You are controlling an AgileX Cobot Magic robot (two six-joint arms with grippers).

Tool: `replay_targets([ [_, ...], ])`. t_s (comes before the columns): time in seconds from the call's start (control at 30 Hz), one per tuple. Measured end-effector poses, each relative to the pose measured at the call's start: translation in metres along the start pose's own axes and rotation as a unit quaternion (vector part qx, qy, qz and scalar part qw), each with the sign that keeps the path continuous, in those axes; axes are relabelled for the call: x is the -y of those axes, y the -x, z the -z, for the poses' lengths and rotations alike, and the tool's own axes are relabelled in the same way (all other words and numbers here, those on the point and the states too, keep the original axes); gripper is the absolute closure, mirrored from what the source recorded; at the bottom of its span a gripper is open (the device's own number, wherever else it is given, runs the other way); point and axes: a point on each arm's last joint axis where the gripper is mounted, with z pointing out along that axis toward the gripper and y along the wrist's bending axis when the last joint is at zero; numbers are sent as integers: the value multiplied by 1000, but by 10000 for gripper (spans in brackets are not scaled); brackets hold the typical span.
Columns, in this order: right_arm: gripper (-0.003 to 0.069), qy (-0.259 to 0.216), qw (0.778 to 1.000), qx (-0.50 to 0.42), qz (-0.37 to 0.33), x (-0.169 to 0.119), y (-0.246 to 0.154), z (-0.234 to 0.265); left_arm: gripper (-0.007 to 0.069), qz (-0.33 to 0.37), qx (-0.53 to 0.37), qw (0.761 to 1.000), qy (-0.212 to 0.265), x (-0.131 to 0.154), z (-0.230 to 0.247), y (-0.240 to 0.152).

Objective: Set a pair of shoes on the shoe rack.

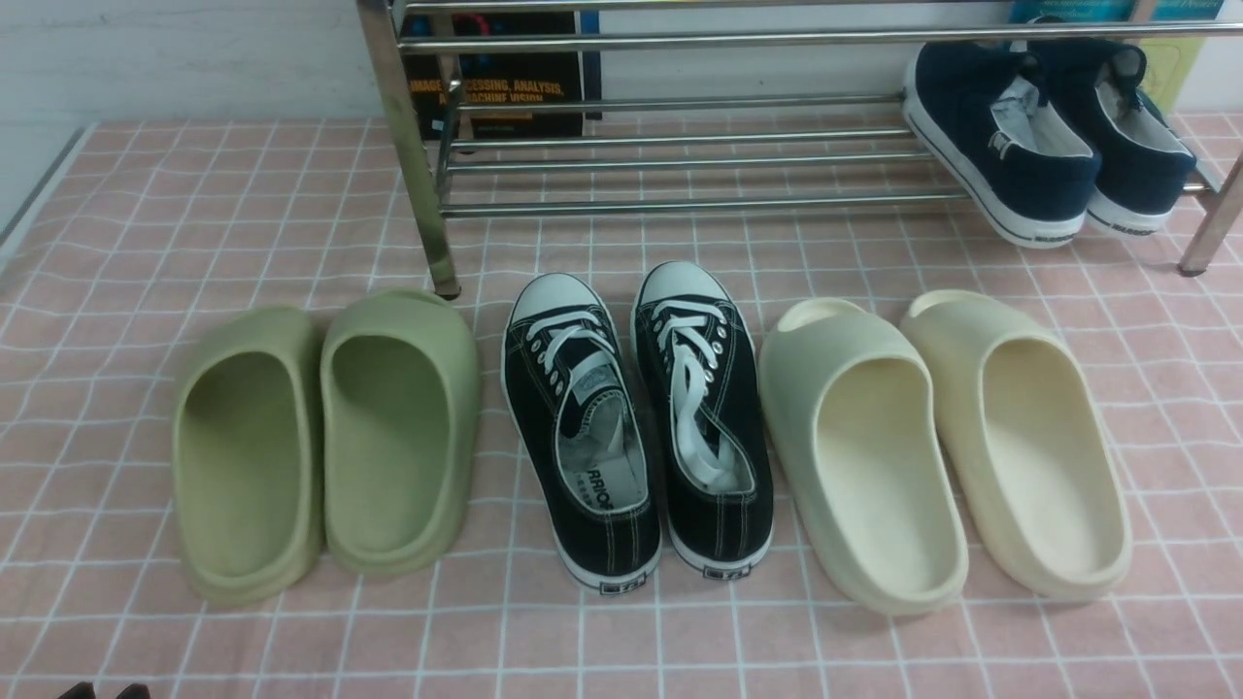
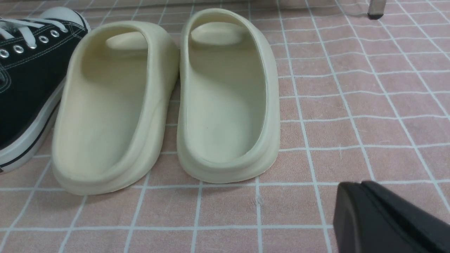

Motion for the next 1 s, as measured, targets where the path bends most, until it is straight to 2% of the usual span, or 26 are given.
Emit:
replay_targets([
  [1.0, 659, 0, 1000, 0, 1, 0, 0, 0, 386, 0, 0, 1000, 0, 0, 0, 0],
])
